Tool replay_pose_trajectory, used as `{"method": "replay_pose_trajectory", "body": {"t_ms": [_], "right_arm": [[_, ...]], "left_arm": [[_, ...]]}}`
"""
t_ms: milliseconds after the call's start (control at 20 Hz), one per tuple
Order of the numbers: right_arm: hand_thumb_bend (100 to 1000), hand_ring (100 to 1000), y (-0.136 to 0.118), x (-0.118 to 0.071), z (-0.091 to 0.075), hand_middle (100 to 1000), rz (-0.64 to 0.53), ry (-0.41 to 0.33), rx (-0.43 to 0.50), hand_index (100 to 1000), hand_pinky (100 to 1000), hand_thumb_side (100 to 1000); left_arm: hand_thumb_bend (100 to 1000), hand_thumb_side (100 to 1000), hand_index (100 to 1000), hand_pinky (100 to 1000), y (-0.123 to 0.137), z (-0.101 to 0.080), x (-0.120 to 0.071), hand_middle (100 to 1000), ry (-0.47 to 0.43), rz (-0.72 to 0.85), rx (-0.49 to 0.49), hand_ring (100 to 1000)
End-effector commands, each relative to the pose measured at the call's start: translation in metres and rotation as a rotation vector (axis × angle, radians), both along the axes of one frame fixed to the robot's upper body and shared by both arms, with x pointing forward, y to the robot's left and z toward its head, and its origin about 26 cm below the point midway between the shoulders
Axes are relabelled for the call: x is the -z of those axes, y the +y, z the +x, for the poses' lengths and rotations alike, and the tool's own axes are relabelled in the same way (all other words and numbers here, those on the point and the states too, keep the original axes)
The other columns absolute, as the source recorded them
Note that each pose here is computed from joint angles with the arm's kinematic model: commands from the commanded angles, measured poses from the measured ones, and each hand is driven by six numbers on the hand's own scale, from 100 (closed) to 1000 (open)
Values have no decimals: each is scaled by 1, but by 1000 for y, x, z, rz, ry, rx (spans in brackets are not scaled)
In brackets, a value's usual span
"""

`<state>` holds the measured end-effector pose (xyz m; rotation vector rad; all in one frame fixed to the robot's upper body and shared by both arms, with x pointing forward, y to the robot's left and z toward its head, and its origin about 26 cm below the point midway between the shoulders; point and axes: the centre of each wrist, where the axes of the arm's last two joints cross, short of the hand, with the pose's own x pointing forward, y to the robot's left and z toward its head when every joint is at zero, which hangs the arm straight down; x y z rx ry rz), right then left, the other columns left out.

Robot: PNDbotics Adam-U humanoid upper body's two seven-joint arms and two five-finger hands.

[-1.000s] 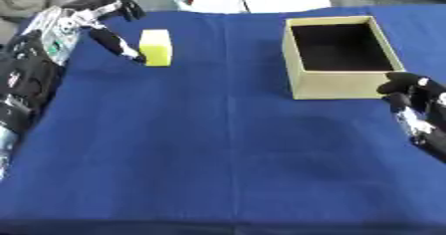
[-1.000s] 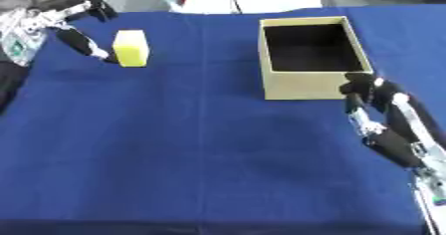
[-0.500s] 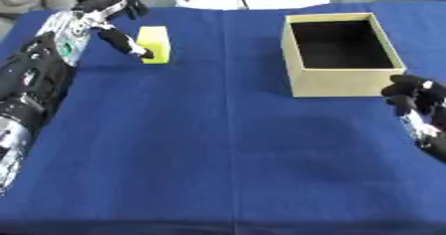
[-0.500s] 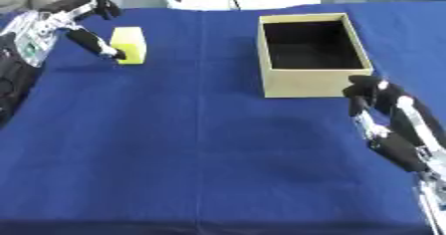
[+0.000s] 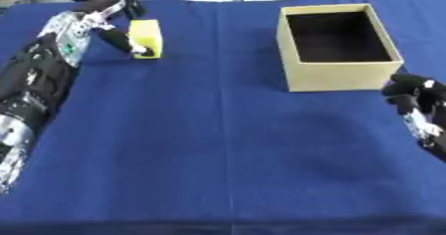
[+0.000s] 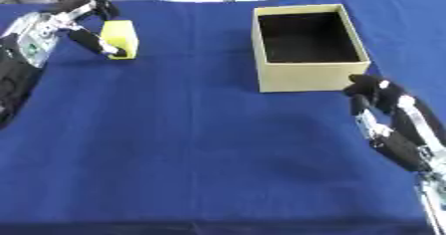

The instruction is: Pick up objects on the table and place them in the box.

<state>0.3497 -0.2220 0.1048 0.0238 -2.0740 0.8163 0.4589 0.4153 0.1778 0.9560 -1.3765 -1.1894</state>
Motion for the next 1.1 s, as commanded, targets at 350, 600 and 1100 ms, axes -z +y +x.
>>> {"method": "replay_pose_trajectory", "body": {"t_ms": [350, 600, 1100], "right_arm": [[100, 766, -1, -9, 3, 671, -3, -28, -2, 850, 745, 631], [100, 766, -2, -8, 2, 671, -3, -25, 2, 850, 745, 629], [100, 766, 7, -7, 2, 669, -6, -17, -37, 849, 745, 625]], "left_arm": [[637, 115, 589, 754, 5, -1, -18, 392, -170, -2, -52, 504], [523, 100, 528, 740, 6, -2, -28, 307, -305, -55, -77, 457], [511, 100, 535, 746, -57, 10, -77, 317, -396, -154, 198, 460]]}}
